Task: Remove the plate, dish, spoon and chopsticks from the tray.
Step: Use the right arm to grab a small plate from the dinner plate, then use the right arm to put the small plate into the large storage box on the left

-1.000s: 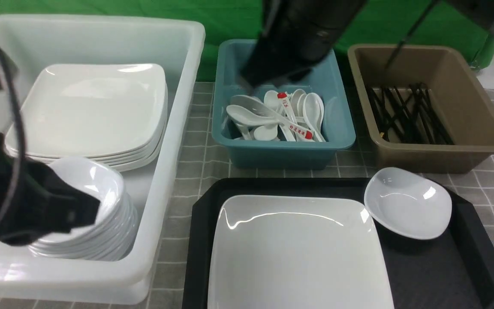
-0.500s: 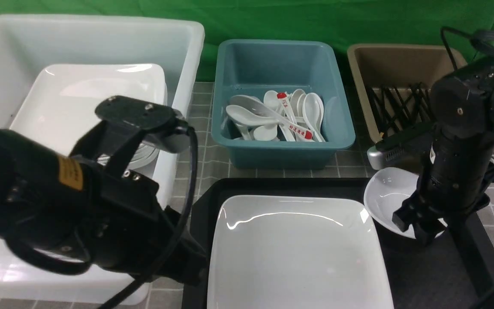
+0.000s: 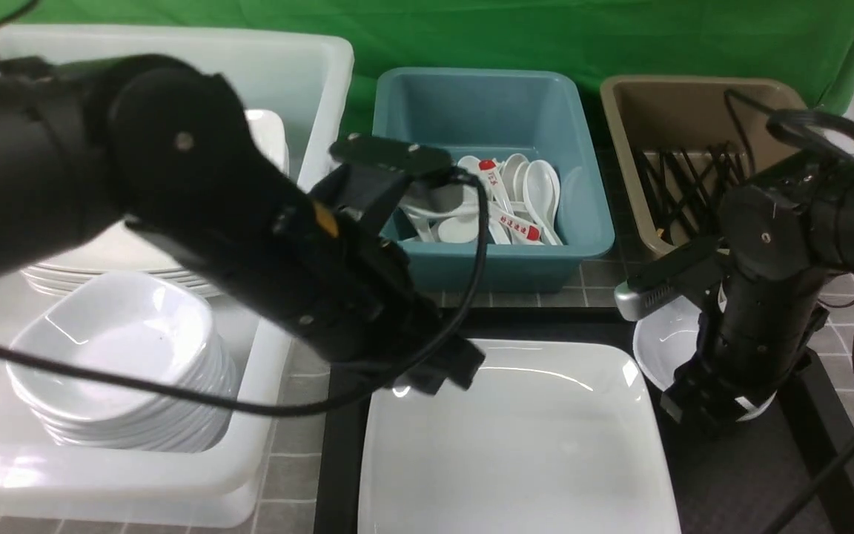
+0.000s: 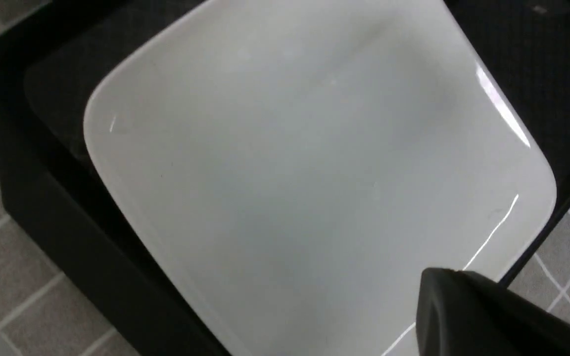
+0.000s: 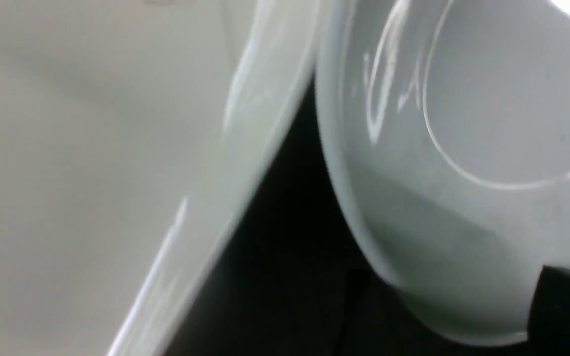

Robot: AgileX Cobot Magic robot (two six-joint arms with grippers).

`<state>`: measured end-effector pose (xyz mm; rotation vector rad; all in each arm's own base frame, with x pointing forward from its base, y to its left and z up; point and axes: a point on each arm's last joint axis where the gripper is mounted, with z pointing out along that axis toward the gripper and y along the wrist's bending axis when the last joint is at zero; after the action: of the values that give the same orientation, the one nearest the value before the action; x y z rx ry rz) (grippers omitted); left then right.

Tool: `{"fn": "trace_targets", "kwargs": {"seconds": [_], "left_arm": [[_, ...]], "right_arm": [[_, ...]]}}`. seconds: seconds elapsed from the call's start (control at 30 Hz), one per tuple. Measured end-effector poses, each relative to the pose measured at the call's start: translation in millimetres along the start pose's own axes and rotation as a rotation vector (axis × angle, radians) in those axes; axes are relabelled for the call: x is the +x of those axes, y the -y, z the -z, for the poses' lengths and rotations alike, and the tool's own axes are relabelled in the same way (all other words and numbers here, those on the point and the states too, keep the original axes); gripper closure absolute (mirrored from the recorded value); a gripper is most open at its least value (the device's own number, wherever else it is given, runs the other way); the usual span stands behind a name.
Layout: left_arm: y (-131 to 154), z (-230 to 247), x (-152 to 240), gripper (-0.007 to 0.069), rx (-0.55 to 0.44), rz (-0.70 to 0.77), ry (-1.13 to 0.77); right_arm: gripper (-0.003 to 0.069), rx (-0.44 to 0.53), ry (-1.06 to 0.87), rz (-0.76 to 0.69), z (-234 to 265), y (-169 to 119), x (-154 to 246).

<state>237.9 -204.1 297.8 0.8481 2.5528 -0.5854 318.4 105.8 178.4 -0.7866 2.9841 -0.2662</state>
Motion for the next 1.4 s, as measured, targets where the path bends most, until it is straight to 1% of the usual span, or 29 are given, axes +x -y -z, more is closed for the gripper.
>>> {"fn": "trace_targets", "kwargs": {"seconds": [0.1,0.4,0.6,0.67,0.73,0.77,0.8,0.83,0.87,0.97,1.07,1.17,1.3,1.4], "left_arm": [[-0.6,-0.3,-5.2,0.0624,-0.007,-0.003,0.046],[-0.7,0.3,-7.0,0.0624,-0.010,-0.010,0.063],[-1.8,-2.2,-11.4,0.0624,-0.021,-0.097,0.101],[-0.4,-2.4,-13.2,0.0624,-0.012,-0.108,0.118],[3.1,-3.1,-13.9,0.0624,-0.004,-0.131,0.129],[6.3,-3.5,-13.9,0.0624,0.003,-0.143,0.130],[8.7,-4.0,-13.5,0.0624,0.007,-0.155,0.128],[9.2,-4.1,-13.5,0.0624,0.008,-0.158,0.127],[11.3,-4.7,-12.9,0.0624,0.009,-0.167,0.124],[10.8,-4.0,-12.7,0.0624,-0.004,-0.182,0.123],[8.6,-0.9,-13.2,0.0623,-0.030,-0.186,0.126],[7.8,9.4,-16.8,0.0623,-0.064,-0.180,0.142],[2.6,36.0,-22.5,0.0623,-0.137,-0.162,0.163],[-4.4,57.6,-20.7,0.0623,-0.194,-0.155,0.168]], "right_arm": [[0.0204,0.002,0.032,0.015,-2.6,-0.1,-4.0],[0.0204,0.000,0.027,0.015,-2.5,-0.6,-3.6],[0.0211,-0.001,0.027,0.017,-6.3,-1.2,-5.2],[0.0240,-0.002,0.023,0.018,-7.6,-1.4,-5.4],[0.0321,-0.002,0.022,0.020,-8.6,-1.5,-5.6],[0.0377,-0.006,0.026,0.021,-8.5,-2.3,-6.1],[0.0449,-0.005,0.029,0.022,-7.7,-2.8,-6.5],[0.0456,-0.006,0.026,0.021,-7.7,-2.9,-6.2],[0.0486,-0.003,0.027,0.023,-4.7,-2.7,-5.1],[0.0503,0.009,0.005,0.018,4.2,-0.1,0.9],[0.0552,0.024,0.043,0.005,30.3,2.8,10.2],[0.0589,0.023,0.131,-0.043,62.3,4.2,20.8],[0.0594,0.005,0.290,-0.082,114.9,2.3,34.7],[0.0594,-0.029,0.398,-0.065,145.5,-5.3,37.0]]}}
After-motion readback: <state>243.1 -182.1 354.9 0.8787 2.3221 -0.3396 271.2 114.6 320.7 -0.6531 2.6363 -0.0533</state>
